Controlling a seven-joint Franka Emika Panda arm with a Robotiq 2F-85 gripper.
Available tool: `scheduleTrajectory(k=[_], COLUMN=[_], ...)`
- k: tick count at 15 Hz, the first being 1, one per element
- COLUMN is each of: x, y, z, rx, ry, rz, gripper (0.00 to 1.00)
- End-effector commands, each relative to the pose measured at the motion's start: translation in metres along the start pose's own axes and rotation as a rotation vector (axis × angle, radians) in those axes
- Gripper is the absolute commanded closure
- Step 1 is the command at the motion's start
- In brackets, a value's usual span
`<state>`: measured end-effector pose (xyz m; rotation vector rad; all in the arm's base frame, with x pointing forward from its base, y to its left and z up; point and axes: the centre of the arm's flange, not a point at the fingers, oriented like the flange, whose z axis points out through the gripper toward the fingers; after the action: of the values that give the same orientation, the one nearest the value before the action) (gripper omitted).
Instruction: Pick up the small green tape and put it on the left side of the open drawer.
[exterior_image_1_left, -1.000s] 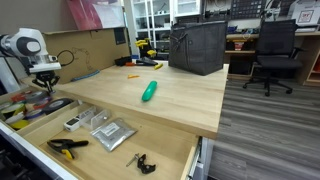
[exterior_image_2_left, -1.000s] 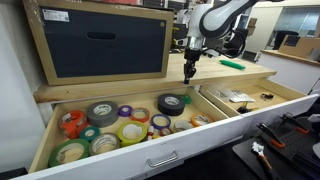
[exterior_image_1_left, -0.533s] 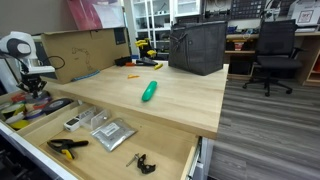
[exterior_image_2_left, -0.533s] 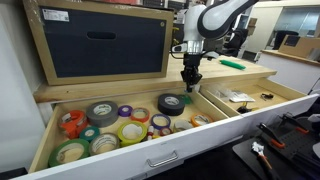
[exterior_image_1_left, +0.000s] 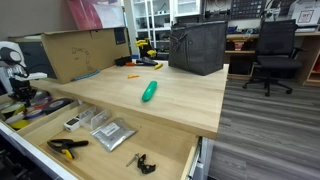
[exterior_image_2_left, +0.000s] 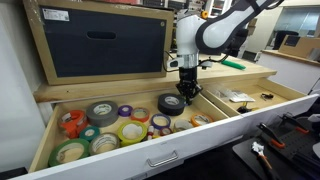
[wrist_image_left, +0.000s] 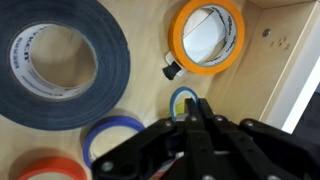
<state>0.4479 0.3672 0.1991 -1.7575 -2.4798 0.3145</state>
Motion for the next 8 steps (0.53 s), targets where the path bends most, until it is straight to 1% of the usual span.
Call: scheduleTrajectory(k=[1, 2, 4, 7, 8], x=[0.009, 0.011, 0.01, 0.015, 0.02], y=[-0.002, -0.001, 0.006, 0.01, 0.009], z=[0.014, 0.017, 0.023, 0.029, 0.03], rx=[-0.073, -0.097, -0.154, -0.192, -0.193], ry=[-0.055, -0.062, -0.044, -0.001, 0.02], rz=[-0.106, -0.117, -0.11, -0.109, -0.111], gripper=[0.99, 0.99, 0.99, 0.99, 0.99])
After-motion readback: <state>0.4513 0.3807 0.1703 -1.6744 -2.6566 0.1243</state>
